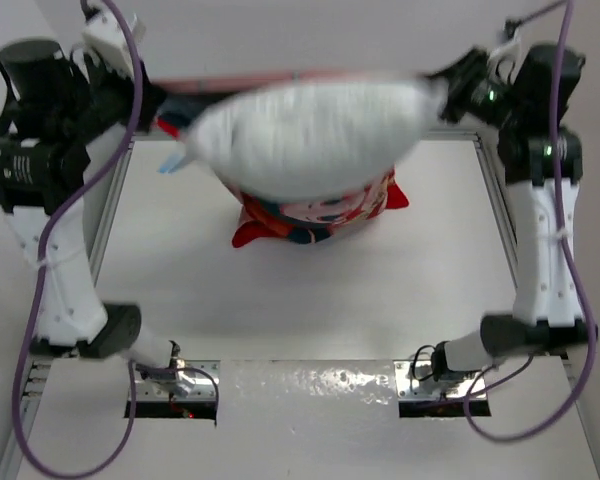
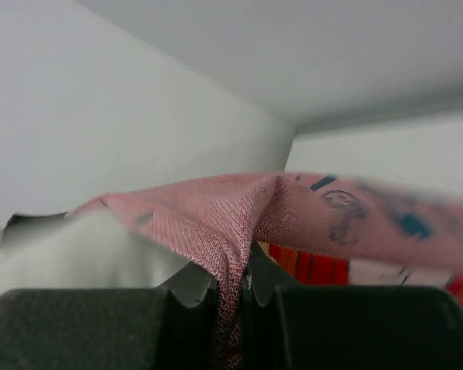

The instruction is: Put the pillow into the pillowcase

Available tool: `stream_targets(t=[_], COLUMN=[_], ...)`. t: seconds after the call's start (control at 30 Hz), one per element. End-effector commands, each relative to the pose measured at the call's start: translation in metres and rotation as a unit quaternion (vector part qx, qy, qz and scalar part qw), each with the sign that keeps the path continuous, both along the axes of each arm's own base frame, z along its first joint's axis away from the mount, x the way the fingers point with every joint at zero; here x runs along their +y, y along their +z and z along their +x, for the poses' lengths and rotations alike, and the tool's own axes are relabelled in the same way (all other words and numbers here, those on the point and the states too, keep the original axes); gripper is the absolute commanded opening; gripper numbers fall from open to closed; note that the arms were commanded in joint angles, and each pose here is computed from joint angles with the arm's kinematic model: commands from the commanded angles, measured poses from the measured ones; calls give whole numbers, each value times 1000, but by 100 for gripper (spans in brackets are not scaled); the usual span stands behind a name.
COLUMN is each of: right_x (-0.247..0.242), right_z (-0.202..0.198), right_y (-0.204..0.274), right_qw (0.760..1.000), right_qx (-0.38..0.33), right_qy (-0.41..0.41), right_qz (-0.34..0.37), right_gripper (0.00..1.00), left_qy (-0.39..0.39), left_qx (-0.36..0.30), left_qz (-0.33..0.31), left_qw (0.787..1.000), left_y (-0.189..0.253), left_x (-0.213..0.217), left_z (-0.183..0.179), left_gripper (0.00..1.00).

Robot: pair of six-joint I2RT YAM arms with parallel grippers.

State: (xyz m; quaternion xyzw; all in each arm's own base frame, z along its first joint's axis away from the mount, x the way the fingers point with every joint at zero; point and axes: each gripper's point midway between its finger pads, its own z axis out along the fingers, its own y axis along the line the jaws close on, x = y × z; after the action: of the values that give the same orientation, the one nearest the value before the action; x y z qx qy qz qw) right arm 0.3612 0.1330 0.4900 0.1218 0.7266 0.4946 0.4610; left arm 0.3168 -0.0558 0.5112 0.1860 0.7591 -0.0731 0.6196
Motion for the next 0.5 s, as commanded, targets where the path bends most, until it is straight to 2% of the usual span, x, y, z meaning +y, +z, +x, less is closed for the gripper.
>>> stream_targets(t=[0.0, 0.03, 0.07, 0.1, 0.13, 0.17, 0.2, 0.23, 0.27, 0.3, 0.33, 0.37, 0.4, 0.43, 0.47], right_x=[-44, -49, -38, -36, -29, -17, -18, -24, -39, -43, -47, -36, -30, -30, -32], right_z=[-27, -5, -11, 50, 47, 29, 5, -14, -25, -47, -41, -25, 16, 25, 32], right_y=[198, 169, 129, -28, -53, -2, 78, 138, 176, 229, 222, 185, 74, 63, 25], right_qw=[944, 956, 967, 990, 995, 995, 982, 965, 954, 926, 930, 950, 982, 975, 988], right_qx=[-301, -251, -205, -13, 1, -84, -185, -254, -274, -353, -337, -287, -150, -197, -129], right_qy=[-131, -140, -114, -91, -82, -35, -36, -65, -122, -137, -144, -113, -95, -101, -84], right_qz=[-33, -51, -97, -104, -61, 32, 26, 0, -19, -10, -13, -45, -59, -35, 19], right_gripper=[0, 0, 0, 0, 0, 0, 0, 0, 0, 0, 0, 0, 0, 0, 0], left_qy=[48, 52, 58, 68, 99, 98, 97, 101, 101, 94, 77, 72, 71, 108, 139], left_qx=[-242, -123, -141, -38, -16, 55, -90, -119, -200, -285, -257, -226, -131, -108, -117], left_qz=[2, 1, 2, 14, 17, 30, 22, 19, 17, 23, 20, 11, 21, 20, 10], left_qw=[969, 991, 988, 997, 995, 993, 991, 988, 974, 954, 963, 971, 989, 988, 983], left_y=[139, 56, 49, -50, -63, -87, 36, 66, 116, 160, 140, 108, 8, -13, 21], left_x=[23, 26, 27, 32, 43, 45, 43, 45, 44, 41, 35, 33, 35, 48, 57], left_z=[-22, 34, -8, 24, 20, 24, -4, 23, -1, -33, -50, -40, 11, 12, -7], left_gripper=[0, 0, 0, 0, 0, 0, 0, 0, 0, 0, 0, 0, 0, 0, 0])
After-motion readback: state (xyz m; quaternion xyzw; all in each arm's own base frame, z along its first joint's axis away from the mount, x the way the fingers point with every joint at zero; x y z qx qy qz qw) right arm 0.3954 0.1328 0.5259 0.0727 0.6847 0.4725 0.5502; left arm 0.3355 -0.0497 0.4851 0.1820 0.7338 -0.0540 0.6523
